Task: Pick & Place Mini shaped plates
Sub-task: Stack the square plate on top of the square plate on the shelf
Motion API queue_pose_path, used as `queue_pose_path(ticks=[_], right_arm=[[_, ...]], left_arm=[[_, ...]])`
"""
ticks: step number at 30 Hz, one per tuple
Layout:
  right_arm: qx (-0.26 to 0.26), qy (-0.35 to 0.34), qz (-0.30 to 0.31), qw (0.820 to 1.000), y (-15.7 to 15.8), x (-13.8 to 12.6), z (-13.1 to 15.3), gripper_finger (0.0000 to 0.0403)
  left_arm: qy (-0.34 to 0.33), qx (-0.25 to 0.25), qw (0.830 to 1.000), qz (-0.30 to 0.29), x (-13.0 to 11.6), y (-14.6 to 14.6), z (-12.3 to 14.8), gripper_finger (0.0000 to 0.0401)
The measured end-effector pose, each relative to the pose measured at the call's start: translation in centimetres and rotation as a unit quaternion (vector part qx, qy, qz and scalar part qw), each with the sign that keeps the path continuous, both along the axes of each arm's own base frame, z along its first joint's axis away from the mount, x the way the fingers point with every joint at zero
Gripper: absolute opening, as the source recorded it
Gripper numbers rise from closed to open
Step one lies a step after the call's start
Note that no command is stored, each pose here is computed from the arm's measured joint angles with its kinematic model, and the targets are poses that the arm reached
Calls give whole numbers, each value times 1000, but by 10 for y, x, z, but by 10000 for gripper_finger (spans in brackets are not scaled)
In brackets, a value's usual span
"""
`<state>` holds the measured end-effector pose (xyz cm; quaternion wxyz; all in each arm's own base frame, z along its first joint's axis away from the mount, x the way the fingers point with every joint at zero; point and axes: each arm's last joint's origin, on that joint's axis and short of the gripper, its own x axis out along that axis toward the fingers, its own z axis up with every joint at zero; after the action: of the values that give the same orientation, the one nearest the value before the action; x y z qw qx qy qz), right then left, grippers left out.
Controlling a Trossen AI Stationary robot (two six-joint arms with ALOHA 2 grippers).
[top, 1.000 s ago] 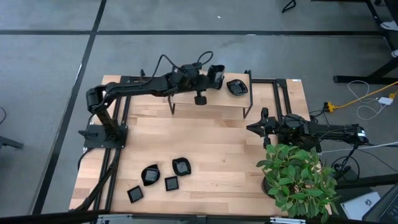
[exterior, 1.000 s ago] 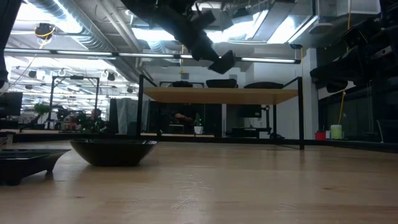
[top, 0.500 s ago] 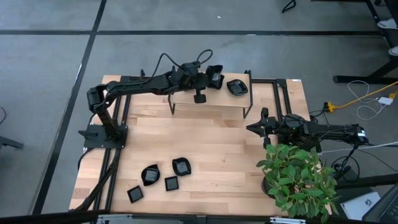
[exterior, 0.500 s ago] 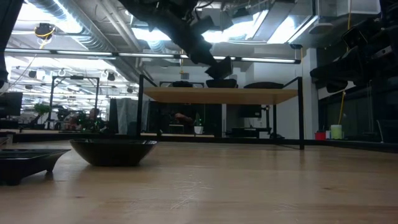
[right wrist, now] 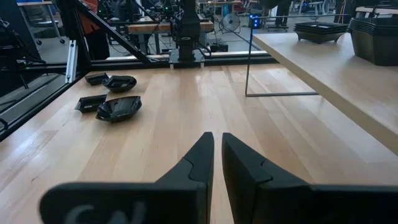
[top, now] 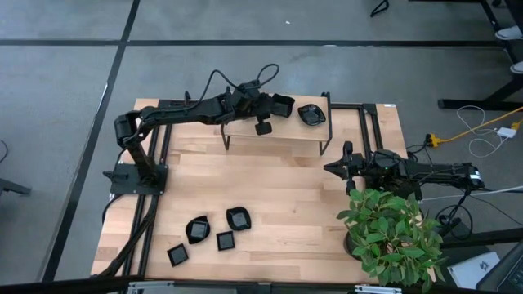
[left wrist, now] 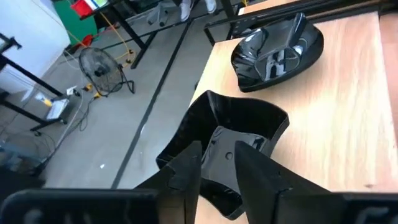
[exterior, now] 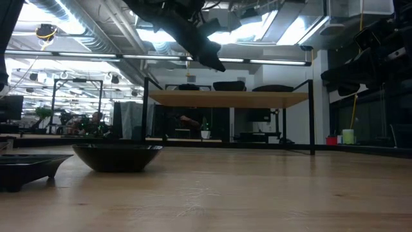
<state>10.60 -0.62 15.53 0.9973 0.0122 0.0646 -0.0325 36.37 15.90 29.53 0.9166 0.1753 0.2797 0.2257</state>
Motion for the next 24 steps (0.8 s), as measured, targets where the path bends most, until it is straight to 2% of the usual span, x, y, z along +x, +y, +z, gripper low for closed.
queue_pose_path(ticks=[9,17,24], right_arm=[[0,0,0,1000,0,0,0,34],[0,0,0,1000,0,0,0,34],[0,0,0,1000,0,0,0,34]], left_arm=[[17,-18,999,-22,9,-28,-4,101],[98,-37,994,-10,10,-73,-19,100],[154,-58,986,-35,8,-116,-27,96]])
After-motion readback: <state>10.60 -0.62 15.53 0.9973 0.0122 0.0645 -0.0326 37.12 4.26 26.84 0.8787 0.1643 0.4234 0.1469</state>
